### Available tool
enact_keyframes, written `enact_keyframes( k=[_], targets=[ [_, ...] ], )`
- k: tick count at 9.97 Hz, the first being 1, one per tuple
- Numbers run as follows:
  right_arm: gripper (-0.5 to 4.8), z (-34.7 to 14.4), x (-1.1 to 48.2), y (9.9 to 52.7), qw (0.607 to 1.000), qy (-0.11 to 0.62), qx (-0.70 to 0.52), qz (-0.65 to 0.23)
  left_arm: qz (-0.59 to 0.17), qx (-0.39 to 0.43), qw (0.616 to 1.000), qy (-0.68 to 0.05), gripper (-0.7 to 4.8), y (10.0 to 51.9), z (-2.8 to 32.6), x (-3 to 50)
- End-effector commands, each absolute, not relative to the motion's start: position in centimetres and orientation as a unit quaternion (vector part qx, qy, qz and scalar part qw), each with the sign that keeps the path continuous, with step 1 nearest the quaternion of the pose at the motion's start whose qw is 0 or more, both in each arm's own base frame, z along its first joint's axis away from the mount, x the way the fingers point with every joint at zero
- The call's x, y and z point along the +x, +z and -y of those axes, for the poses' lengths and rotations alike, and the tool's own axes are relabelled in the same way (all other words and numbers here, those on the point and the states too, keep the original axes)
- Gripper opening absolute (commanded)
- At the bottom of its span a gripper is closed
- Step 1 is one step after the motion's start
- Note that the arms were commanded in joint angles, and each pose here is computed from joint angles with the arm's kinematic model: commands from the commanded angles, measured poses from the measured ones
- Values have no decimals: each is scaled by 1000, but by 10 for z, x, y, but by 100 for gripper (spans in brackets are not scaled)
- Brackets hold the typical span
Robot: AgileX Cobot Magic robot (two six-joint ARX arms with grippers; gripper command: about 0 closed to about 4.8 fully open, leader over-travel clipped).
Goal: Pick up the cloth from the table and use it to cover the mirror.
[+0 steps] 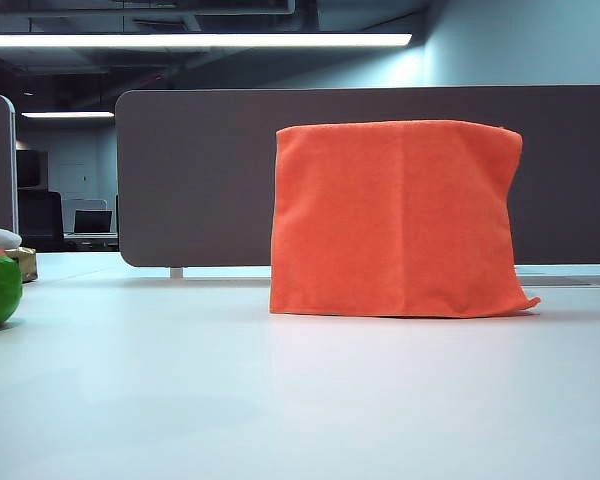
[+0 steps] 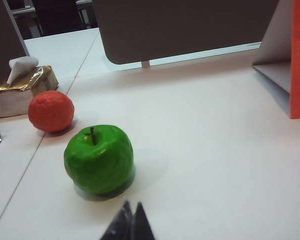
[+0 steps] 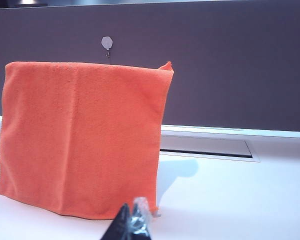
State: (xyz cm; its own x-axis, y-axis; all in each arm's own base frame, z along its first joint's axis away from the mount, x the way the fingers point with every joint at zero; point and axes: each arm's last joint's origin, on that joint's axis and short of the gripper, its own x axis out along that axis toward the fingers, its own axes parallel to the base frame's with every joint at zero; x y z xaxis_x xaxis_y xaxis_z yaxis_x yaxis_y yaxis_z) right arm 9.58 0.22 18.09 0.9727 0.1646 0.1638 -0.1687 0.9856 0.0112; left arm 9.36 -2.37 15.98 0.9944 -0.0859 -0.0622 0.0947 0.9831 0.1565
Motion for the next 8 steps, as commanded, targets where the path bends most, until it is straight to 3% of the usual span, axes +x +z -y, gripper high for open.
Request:
enact_keyframes(
  k=[1, 5, 7, 8],
  targets=[
    [-4, -3, 96, 181, 992, 90, 15, 84, -2, 76, 996, -41, -6, 165, 22, 94],
    [-4, -3, 96, 180, 992, 98, 14, 84, 9, 53, 997, -52, -6, 168, 6, 97],
    [-5, -3, 96, 179, 993, 91, 16, 75, 5, 23, 999, -24, -5, 167, -12, 96],
    [-5, -1, 96, 178, 995, 67, 19, 73, -18, 12, 996, -82, -5, 163, 0, 97]
  ],
)
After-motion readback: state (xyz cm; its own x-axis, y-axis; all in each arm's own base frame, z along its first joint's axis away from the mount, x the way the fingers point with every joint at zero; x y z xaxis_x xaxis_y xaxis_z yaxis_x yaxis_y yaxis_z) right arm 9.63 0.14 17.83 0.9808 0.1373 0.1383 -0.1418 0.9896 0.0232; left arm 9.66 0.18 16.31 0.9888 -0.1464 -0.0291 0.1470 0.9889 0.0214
